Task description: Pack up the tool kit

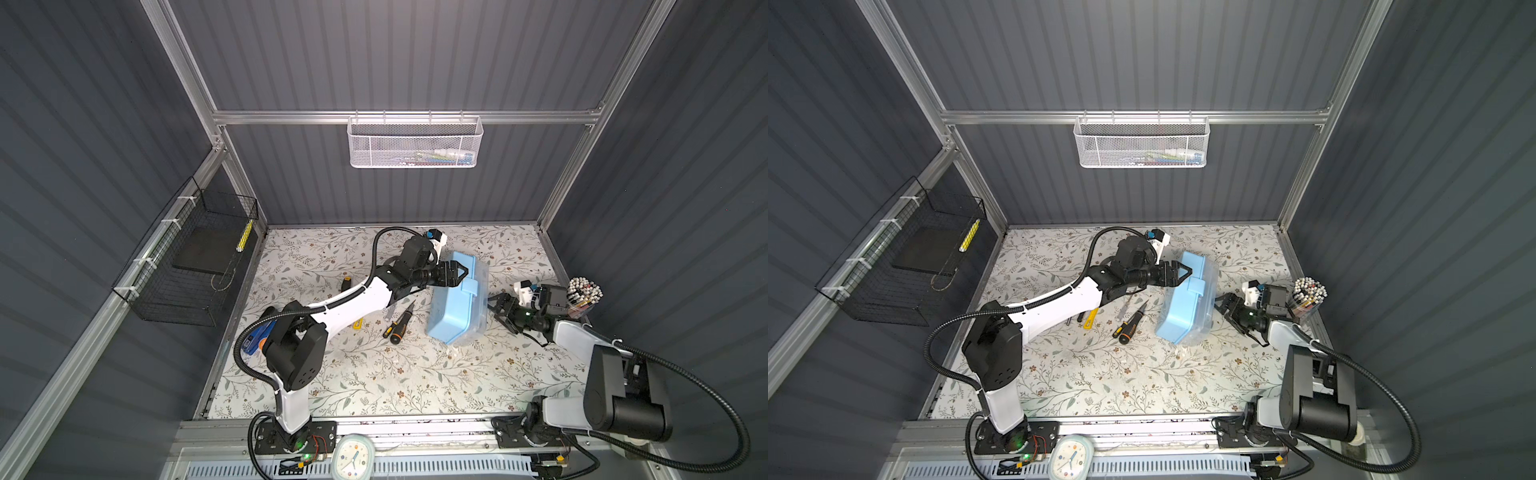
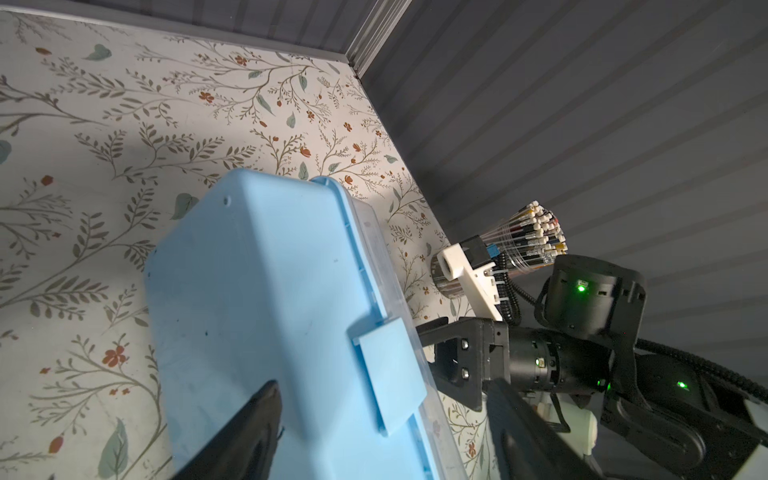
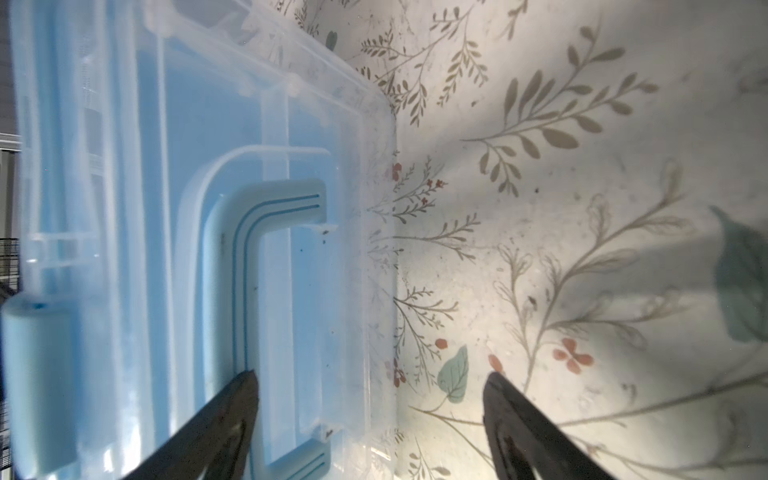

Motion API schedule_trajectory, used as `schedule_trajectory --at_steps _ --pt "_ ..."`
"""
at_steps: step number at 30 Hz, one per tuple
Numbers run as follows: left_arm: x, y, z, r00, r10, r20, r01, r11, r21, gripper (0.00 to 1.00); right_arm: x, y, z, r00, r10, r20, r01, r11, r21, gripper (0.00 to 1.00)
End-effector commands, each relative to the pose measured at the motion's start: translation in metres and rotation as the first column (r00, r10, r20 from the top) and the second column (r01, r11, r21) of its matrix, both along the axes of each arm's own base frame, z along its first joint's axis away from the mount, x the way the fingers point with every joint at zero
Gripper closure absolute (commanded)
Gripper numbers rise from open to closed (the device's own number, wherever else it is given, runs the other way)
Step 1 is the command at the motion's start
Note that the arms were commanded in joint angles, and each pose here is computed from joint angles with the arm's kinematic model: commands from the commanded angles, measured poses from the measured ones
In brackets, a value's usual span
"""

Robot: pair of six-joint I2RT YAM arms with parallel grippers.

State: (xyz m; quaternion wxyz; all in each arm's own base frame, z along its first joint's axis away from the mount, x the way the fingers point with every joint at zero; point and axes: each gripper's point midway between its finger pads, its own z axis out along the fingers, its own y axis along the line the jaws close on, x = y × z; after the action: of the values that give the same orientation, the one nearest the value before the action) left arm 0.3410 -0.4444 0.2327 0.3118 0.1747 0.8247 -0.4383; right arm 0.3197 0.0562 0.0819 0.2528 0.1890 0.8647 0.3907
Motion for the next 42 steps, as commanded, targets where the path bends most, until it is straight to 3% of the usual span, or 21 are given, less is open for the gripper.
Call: schedule_trajectory --at_steps 1,6,14,24,33,42 --pt "-0.010 0.004 0.028 1.000 -0.023 0.001 0.023 0.999 -0.022 0.28 -0.003 0.000 0.005 1.000 -0.010 0.013 0.010 1.000 0.008 0.15" --pt "-0.030 -0.011 0.035 0.992 -0.118 -0.034 0.116 0.991 -0.064 0.32 -0.003 0.001 0.006 1.000 -0.008 0.023 0.008 1.000 0.016 0.16" --pt "-0.036 -0.008 0.021 0.988 -0.135 -0.075 0.136 0.991 0.008 0.38 -0.005 -0.001 -0.007 1.000 -0.021 0.003 0.021 1.000 0.010 0.16" --pt "-0.037 -0.009 0.007 0.984 -0.144 -0.108 0.152 0.986 0.067 0.37 -0.009 -0.001 0.002 0.998 -0.039 0.057 0.037 0.998 0.049 0.16" --pt "-0.033 -0.015 -0.008 0.976 -0.135 -0.169 0.153 0.984 0.096 0.36 -0.022 0.003 0.018 0.993 -0.036 0.115 0.026 0.996 0.083 0.23" --pt "-0.030 -0.025 -0.024 0.964 -0.139 -0.226 0.163 0.982 0.093 0.34 -0.022 0.011 0.039 0.985 -0.012 0.174 -0.011 0.991 0.130 0.20"
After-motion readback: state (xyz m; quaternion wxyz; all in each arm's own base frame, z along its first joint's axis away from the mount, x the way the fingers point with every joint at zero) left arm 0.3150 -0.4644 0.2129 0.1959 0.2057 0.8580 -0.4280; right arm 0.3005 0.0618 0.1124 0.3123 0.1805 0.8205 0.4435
